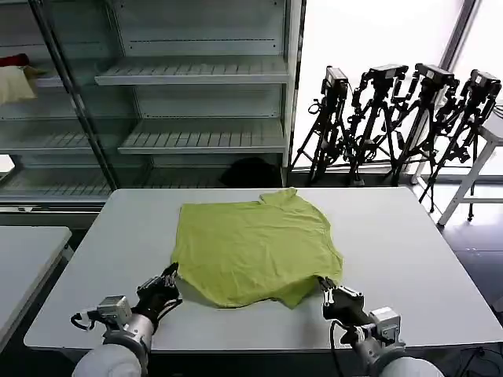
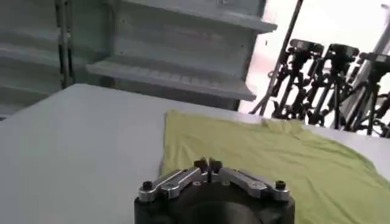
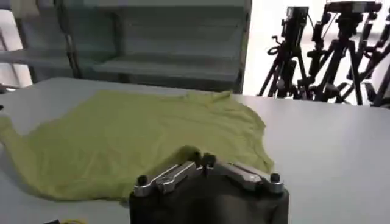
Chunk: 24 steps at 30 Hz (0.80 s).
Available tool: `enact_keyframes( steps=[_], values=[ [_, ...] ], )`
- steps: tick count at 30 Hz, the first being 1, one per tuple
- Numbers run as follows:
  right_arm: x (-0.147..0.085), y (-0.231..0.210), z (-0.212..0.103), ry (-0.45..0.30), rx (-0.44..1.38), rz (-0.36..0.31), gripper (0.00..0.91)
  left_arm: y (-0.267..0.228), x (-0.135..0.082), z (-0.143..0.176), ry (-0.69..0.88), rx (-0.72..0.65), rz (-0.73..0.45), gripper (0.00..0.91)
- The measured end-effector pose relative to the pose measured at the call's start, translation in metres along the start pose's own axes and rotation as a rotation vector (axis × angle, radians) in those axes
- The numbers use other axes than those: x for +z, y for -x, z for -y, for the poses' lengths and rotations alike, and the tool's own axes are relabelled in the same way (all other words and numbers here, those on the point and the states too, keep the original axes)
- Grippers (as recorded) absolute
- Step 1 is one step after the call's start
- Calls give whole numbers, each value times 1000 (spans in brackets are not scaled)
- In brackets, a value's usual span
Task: Fold and organize the clothes.
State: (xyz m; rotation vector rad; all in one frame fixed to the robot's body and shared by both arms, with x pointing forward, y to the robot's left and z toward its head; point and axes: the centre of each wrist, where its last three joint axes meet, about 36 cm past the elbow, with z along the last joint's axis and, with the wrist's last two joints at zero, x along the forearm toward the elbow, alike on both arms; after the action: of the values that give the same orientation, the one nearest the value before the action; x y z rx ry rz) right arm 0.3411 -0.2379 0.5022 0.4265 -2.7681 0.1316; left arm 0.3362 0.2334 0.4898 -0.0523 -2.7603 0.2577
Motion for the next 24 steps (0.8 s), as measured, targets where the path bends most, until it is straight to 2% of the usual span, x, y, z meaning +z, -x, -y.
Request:
enact_keyframes(
  steps=[10,11,12,13,20,24],
  values=[
    [-11,39,22,-31,-21,23,0,34,-17,2,-12,-70,48,20],
    [-12,40,22,-32,-24,24,0,35,-18,2,-9,-73,50,91],
    [-12,42,23,-32,-25,25,0,36,-20,1,-5,-76,52,665],
    [-12,43,22,-32,-28,25,0,37,-21,0,-1,-78,54,907],
    [-11,40,21,-37,-41,22,0,34,-23,-5,40,-66,53,907],
    [-10,31,17,-37,-56,29,0,23,-16,-6,72,-51,41,907]
  ],
)
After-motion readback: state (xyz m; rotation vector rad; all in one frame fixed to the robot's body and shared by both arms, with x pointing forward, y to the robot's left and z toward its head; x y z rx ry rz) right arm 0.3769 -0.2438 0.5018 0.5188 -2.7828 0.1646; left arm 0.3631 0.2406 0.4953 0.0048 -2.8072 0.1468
